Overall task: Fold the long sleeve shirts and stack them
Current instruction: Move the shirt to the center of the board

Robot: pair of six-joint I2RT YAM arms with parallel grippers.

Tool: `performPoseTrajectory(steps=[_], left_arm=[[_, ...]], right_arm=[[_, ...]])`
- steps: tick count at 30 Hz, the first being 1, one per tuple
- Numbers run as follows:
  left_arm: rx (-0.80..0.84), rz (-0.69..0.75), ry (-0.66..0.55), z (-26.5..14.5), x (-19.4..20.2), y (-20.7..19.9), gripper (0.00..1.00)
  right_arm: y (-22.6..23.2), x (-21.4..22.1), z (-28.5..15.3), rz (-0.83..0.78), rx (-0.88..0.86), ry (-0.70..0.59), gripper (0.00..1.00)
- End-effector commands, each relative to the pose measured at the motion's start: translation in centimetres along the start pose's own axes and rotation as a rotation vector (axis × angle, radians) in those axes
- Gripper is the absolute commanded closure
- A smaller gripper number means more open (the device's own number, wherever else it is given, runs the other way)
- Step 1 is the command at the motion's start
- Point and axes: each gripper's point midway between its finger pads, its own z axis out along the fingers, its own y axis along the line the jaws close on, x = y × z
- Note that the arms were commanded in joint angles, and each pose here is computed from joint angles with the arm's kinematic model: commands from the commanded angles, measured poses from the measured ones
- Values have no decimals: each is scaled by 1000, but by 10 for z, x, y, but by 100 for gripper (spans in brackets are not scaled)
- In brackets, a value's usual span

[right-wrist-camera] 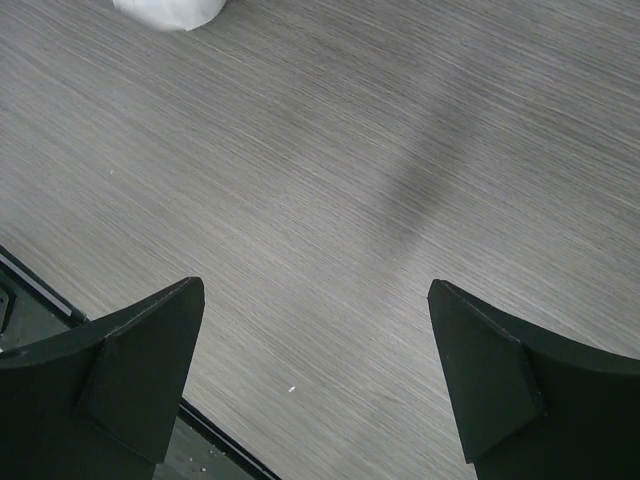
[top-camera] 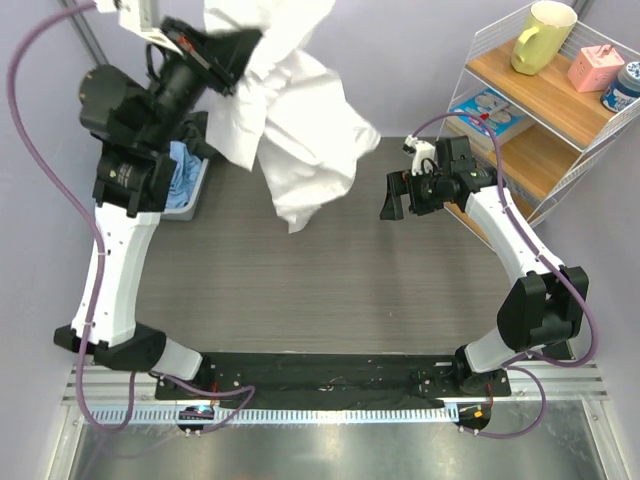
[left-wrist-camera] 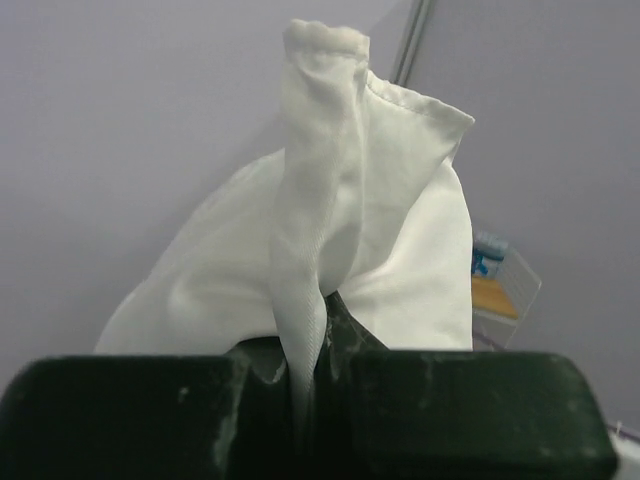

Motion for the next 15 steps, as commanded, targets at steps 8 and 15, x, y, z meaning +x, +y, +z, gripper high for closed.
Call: performPoseTrajectory(steps=[8,15], left_arm=[[-529,-165,837,-280,293,161,0],[-211,-179,1120,-341,315,151,0]], right_arm=[[-6,13,-12,-55,-12,5,0],[14,50,17,-93,-118,135,0]])
